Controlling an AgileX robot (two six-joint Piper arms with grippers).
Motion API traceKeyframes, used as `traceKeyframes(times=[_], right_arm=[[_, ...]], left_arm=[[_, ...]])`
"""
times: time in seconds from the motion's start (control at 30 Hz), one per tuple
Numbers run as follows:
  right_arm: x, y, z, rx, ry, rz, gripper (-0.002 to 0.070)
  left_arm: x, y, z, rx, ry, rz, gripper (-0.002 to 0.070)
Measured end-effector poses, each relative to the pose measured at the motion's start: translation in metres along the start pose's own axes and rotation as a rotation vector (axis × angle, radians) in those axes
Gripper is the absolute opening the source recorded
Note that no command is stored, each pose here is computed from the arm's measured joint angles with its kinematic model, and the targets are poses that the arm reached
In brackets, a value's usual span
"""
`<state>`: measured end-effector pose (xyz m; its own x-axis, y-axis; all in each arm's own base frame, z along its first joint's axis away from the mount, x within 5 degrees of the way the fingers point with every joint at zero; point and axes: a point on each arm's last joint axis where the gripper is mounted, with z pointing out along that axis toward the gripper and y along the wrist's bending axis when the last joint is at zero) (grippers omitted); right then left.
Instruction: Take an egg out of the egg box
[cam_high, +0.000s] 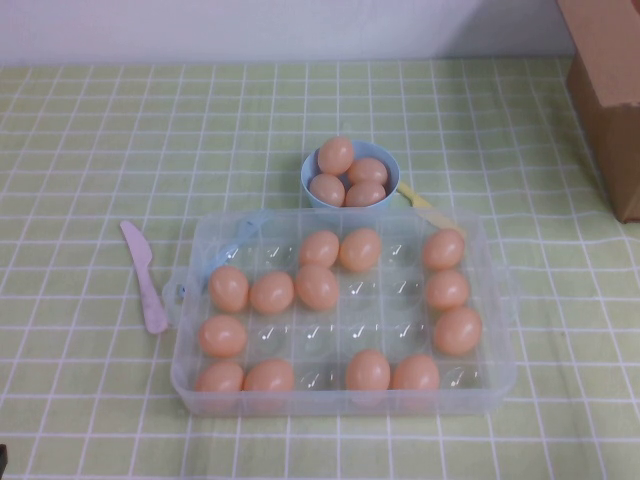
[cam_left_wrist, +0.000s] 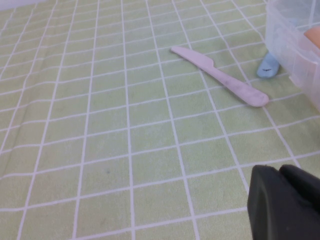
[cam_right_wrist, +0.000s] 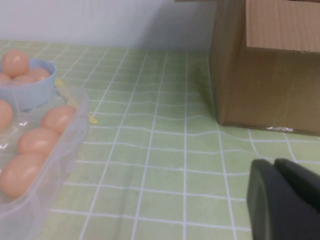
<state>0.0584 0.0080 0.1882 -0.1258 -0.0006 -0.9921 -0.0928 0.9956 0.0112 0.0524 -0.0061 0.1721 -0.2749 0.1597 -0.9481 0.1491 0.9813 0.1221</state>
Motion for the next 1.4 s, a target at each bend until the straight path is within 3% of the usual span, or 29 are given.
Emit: traceKeyframes(times=[0.4,0.67,1.4], right_arm=[[0.016,-0.006,-0.003,0.072,0.169,0.067,-0.0017],[0.017,-0.006,-0.003,0.067,0.18,-0.009,-0.0017],[0.017,-0.006,-0.003,0.066,0.18,-0.016,-0.0017]], left_arm=[[0.0,0.0,0.0,0.0,0.0,0.0,-0.0004],[0.0,0.0,0.0,0.0,0.0,0.0,-0.0004],[0.0,0.0,0.0,0.0,0.0,0.0,-0.0004]])
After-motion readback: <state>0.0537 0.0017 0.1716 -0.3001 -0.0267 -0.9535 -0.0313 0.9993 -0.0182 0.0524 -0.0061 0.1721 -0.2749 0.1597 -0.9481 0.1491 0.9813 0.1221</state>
